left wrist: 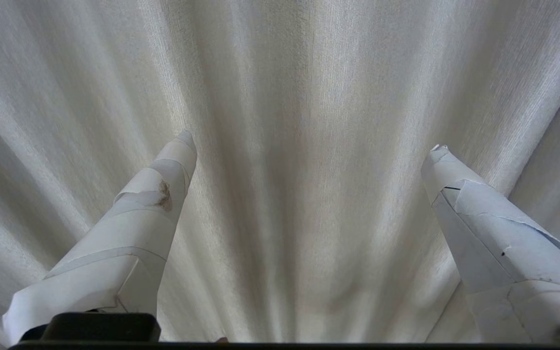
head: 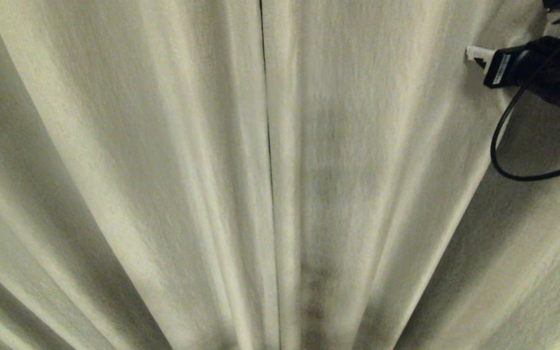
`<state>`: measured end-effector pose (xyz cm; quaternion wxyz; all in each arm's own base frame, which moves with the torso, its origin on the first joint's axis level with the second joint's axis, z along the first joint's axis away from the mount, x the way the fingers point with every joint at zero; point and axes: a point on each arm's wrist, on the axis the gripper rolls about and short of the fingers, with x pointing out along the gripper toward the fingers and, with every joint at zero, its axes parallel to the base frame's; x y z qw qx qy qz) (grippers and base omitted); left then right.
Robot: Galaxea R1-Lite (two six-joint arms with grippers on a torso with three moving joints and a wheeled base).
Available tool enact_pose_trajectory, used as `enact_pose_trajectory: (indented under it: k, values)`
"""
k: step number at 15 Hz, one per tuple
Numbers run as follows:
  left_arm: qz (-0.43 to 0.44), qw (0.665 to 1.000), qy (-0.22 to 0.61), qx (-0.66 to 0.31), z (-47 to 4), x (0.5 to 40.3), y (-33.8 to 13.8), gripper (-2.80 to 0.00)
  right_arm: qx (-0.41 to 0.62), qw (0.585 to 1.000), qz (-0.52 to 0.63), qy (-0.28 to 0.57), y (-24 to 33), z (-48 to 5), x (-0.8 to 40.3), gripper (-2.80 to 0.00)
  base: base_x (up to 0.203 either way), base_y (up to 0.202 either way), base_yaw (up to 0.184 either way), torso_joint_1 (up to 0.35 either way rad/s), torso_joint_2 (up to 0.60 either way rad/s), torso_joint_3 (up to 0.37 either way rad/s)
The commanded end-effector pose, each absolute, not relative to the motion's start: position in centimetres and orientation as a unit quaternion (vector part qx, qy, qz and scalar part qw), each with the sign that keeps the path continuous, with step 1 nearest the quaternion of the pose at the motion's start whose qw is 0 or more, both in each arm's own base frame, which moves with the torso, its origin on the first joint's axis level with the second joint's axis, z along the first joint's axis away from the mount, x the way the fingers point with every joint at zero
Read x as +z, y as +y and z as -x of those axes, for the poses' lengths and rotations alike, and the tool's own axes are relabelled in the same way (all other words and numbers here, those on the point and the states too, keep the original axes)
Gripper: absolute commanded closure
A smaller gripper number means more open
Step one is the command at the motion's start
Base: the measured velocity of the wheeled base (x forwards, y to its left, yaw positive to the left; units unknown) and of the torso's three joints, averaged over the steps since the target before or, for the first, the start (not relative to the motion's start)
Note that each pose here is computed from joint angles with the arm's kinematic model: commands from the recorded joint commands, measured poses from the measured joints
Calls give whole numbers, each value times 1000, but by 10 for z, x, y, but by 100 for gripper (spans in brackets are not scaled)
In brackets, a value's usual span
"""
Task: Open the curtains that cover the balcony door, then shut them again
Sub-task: Pull the outer curtains open on both sides
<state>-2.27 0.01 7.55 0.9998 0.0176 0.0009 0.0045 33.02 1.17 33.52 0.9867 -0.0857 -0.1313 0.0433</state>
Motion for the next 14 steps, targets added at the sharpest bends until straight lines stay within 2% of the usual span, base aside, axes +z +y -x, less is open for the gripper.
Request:
enact_pose_trajectory:
  k: [1,8,14]
  values:
    - [-18,1000,1,5,23,76,0,-280,25,986,87,-139,0,-329,340,0,0,0,0,0,0,0]
    - [-18,1000,1,5,23,76,0,-280,-3,984,91,-154,-19,-307,355,0,0,0,0,0,0,0]
    - [-18,1000,1,5,23,76,0,-280,-83,978,104,-160,-67,-288,364,0,0,0,0,0,0,0]
